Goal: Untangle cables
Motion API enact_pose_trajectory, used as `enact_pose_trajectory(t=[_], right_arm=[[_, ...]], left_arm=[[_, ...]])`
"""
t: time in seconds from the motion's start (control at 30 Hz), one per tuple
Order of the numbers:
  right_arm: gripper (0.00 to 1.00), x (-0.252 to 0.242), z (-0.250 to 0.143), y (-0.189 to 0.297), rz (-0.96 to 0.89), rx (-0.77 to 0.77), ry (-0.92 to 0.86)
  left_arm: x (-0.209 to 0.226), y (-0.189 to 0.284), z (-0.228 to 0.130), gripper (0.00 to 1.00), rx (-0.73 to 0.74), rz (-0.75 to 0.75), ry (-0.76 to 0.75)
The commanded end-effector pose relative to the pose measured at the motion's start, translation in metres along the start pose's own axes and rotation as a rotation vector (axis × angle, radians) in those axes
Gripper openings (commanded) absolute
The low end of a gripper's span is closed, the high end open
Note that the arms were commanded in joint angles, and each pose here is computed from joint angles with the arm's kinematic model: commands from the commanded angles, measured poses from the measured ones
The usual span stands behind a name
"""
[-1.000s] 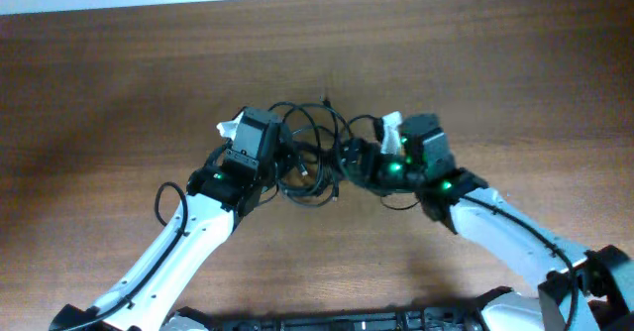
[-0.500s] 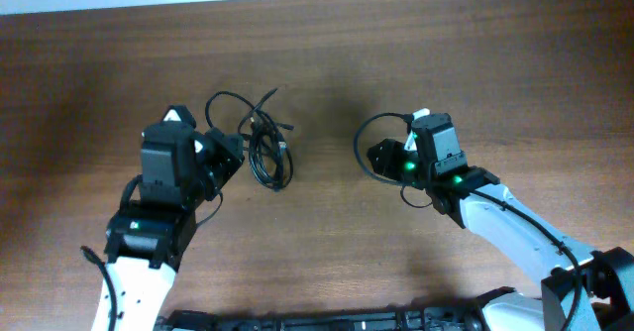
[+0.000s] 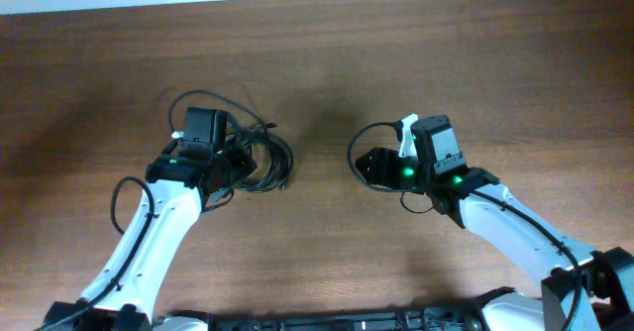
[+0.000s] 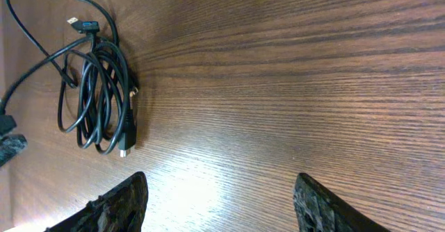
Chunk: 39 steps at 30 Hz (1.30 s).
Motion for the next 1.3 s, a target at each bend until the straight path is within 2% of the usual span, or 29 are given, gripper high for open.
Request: enact_pose_trajectory(t=[0.0,0.07,0.1,0.17,0.2,0.23,0.27,0.33,0.43,0.5,0.6,0.73,0.83,0.9,0.93,0.97,1.0,1.1,1.13,1.17,1.2,1.23,1.27], right_arm=[[0.65,0.002,0.003,0.002,0.004,-0.012,0.012],[0.65,0.001,0.002,0.002,-0.002,-0.004,0.008],[0.65,-0.001,0.000,0.002,-0.010,0.007,0.002],[0.65,-0.001,-0.001,0.002,-0.014,0.012,-0.001],[0.65,-0.001,-0.001,0.002,-0.014,0.013,-0.001],[0.65,-0.001,-0.001,0.002,-0.014,0.012,-0.001],[0.65,-0.002,-0.001,0.002,-0.015,0.014,-0.001],[0.65,-0.002,-0.002,0.002,-0.019,0.018,-0.004],[0.65,-0.003,-0.005,0.002,-0.024,0.033,-0.011],[0.69,-0.001,-0.008,0.002,0.005,0.063,-0.015],[0.76,0.016,-0.013,0.003,0.137,0.121,0.006],[0.77,0.060,-0.016,-0.005,0.279,0.071,0.123],[0.77,0.082,-0.022,-0.012,0.271,-0.009,0.163],[0.77,0.081,-0.022,-0.014,0.223,-0.048,0.169],[0.77,0.076,-0.022,-0.015,0.194,-0.050,0.159],[0.77,0.072,-0.022,-0.016,0.169,-0.048,0.151],[0.77,0.062,-0.022,-0.016,0.112,-0.046,0.130],[0.77,0.041,-0.020,-0.015,0.019,-0.027,0.076],[0.78,0.034,-0.021,-0.014,-0.005,-0.015,0.059],[0.78,0.031,-0.022,-0.013,-0.018,-0.006,0.050],[0.78,0.030,-0.023,-0.013,-0.026,0.002,0.047],[0.78,0.029,-0.024,-0.013,-0.029,0.005,0.045],[0.77,0.029,-0.024,-0.013,-0.031,0.007,0.045]], left_arm=[[-0.002,-0.014,-0.007,0.37,0.056,0.032,0.210],[0.002,-0.031,-0.012,0.39,0.090,0.096,0.366],[0.006,-0.040,-0.015,0.39,0.111,0.125,0.374],[0.011,-0.057,-0.021,0.31,0.161,0.174,0.384],[0.013,-0.061,-0.022,0.31,0.170,0.190,0.385],[0.016,-0.067,-0.024,0.12,0.181,0.210,0.386],[0.019,-0.069,-0.023,0.00,0.169,0.229,0.383],[0.018,-0.069,-0.023,0.00,0.171,0.223,0.367],[0.002,-0.051,-0.017,0.00,0.182,0.110,0.228],[-0.026,-0.010,0.000,0.00,0.095,-0.047,0.137],[-0.038,0.032,0.008,0.00,-0.001,-0.179,0.120],[-0.057,0.044,-0.011,0.00,0.059,-0.266,0.152],[-0.097,0.055,-0.017,0.00,0.058,-0.476,0.059],[-0.100,0.055,-0.015,0.00,0.003,-0.475,0.017],[-0.087,0.049,-0.013,0.06,-0.040,-0.375,0.022],[-0.077,0.046,-0.011,0.60,-0.071,-0.299,0.036],[-0.058,0.042,-0.008,0.99,-0.140,-0.158,0.055],[-0.047,0.037,-0.006,1.00,-0.169,-0.077,0.059],[-0.047,0.031,-0.006,0.87,-0.159,-0.060,0.059],[-0.045,0.024,-0.008,0.96,-0.143,-0.038,0.091],[-0.044,0.017,-0.008,1.00,-0.129,-0.022,0.159],[-0.046,0.011,-0.008,0.96,-0.122,-0.024,0.193],[-0.050,0.001,-0.007,0.78,-0.113,-0.034,0.164]])
Point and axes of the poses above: each gripper's point midway between its finger pads, its own y axis back along the fingers, its own x axis along the line the jaws close on, z = x × y, the point moved 7 cm from there along y, back along the fingers, and after that the axes turned 1 degree about -y, right-handed, at the moved point
